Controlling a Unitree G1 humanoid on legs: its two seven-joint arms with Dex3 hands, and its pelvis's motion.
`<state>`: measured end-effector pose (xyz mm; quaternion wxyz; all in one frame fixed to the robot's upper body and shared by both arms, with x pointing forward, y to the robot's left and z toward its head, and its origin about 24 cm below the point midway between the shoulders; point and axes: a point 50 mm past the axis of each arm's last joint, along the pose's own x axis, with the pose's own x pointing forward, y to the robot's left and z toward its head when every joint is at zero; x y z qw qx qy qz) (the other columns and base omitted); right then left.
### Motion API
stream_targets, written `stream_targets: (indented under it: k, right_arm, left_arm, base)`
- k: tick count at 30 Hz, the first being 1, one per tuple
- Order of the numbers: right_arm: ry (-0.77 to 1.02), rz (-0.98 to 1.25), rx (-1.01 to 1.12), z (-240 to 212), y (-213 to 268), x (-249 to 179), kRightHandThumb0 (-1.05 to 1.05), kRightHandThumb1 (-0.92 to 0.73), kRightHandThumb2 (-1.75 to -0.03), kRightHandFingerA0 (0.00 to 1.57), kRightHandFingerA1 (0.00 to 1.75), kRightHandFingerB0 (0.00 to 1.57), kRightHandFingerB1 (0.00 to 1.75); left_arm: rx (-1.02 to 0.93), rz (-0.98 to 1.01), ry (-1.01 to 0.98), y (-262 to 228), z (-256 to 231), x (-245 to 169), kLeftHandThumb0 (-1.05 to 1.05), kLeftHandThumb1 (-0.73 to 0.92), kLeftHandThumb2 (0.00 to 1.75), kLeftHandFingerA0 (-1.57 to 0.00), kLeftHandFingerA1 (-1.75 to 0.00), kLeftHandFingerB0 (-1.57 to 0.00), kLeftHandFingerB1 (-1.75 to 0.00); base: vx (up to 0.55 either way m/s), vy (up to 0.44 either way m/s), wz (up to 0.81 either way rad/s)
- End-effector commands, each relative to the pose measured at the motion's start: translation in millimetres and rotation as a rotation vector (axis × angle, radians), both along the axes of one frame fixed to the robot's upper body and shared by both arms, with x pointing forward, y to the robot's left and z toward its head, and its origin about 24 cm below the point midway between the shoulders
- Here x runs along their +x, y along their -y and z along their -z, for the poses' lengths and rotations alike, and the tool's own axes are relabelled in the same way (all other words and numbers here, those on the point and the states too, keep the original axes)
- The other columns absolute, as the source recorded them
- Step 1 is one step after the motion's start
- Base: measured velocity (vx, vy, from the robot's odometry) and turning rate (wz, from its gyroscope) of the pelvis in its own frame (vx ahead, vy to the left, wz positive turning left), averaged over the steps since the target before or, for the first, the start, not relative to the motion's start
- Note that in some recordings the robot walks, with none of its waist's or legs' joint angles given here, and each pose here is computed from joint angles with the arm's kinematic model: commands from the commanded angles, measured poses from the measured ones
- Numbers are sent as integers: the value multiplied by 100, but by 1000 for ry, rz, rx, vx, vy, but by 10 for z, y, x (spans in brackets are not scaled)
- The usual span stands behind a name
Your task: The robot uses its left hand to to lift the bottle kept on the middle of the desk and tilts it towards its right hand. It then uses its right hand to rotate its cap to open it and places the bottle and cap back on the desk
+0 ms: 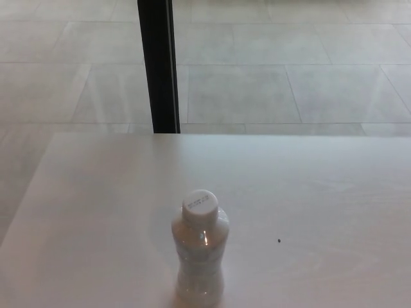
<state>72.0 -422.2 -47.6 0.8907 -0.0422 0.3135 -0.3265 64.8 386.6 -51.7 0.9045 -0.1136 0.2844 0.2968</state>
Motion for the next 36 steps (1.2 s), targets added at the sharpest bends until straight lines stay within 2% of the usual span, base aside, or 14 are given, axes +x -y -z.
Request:
stream_targets:
  k: [1, 5, 8, 9, 10, 11, 15, 16, 17, 18, 23, 34, 35, 36]
  right_arm:
    - [59, 72, -21, -91, 107, -15, -82, -55, -89, 5, 28, 4, 15]
    - [125, 66, -52, -184, 136, 77, -72, -55, -93, 1, 33, 0, 25]
    - [253, 49, -95, -359, 150, 235, -72, -54, -93, 1, 32, 0, 28]
    - [286, 42, -104, -411, 155, 290, -80, -55, -92, 8, 34, 3, 23]
    - [312, 36, -116, -465, 164, 360, -83, -55, -93, 9, 35, 0, 23]
    - [348, 28, -134, -531, 160, 452, -76, -52, -93, 3, 38, 0, 28]
    - [467, -75, -177, -782, 53, 663, -84, -57, -92, 8, 27, 7, 19]
    - [509, -131, -209, -933, -11, 796, -84, -58, -93, 7, 26, 7, 19]
    - [524, -146, -220, -980, -31, 839, -83, -58, -93, 7, 28, 6, 21]
    - [551, -172, -232, -1051, -65, 908, -83, -59, -93, 6, 28, 6, 20]
    - [665, -320, -221, -1265, -359, 1131, -82, -59, -91, 6, 20, 6, 18]
    - [686, -562, -158, -1356, -965, 1400, -74, -55, -97, 2, 41, 1, 28]
    - [688, -582, -154, -1356, -1000, 1412, -82, -58, -96, 4, 39, 7, 22]
    - [697, -599, -156, -1349, -1040, 1425, -76, -74, -62, 8, 35, 3, 23]
  left_arm:
    - [-3, 55, 149, -141, -287, 324, -81, 52, 84, 0, -4, -10, -20]
    - [72, 147, 243, -127, -653, 725, -71, 51, 91, 0, -22, -6, -26]
    - [43, 185, 341, -75, -873, 982, -82, 48, 83, 0, -6, -8, -25]
    - [38, 197, 370, -44, -927, 1031, -72, 52, 57, 0, -26, -12, -27]
    - [47, 226, 391, -13, -978, 1081, -73, 43, 85, 0, -18, -10, -33]
    - [65, 264, 401, 23, -1046, 1149, -73, 56, 59, 0, -31, -14, -26]
    - [137, 381, 427, 192, -1235, 1263, -78, 61, 58, -1, -32, -15, -26]
    - [131, 421, 477, 293, -1343, 1331, -78, 47, 87, -5, -27, -9, -32]
    - [126, 433, 492, 329, -1370, 1351, -72, 57, 58, -2, -31, -10, -25]
    - [119, 461, 515, 388, -1413, 1385, -75, 45, 84, 0, -27, -8, -25]
    - [124, 584, 565, 664, -1594, 1536, -70, 45, 85, 0, -27, -1, -25]
    - [159, 830, 639, 1294, -1740, 1721, -80, 49, 92, 0, -32, 0, -25]
    - [143, 839, 640, 1340, -1730, 1722, -84, 49, 93, 0, -29, 0, -22]
    - [127, 862, 639, 1410, -1717, 1723, -87, 50, 93, 0, -27, 0, -20]
  base:
    - [0, 0, 0]
    - [0, 0, 0]
    - [0, 0, 0]
    - [0, 0, 0]
    - [0, 0, 0]
    - [0, 0, 0]
    - [0, 0, 0]
    - [0, 0, 0]
    - [0, 0, 0]
    - [0, 0, 0]
    - [0, 0, 0]
    - [0, 0, 0]
    - [0, 0, 0]
    - [0, 0, 0]
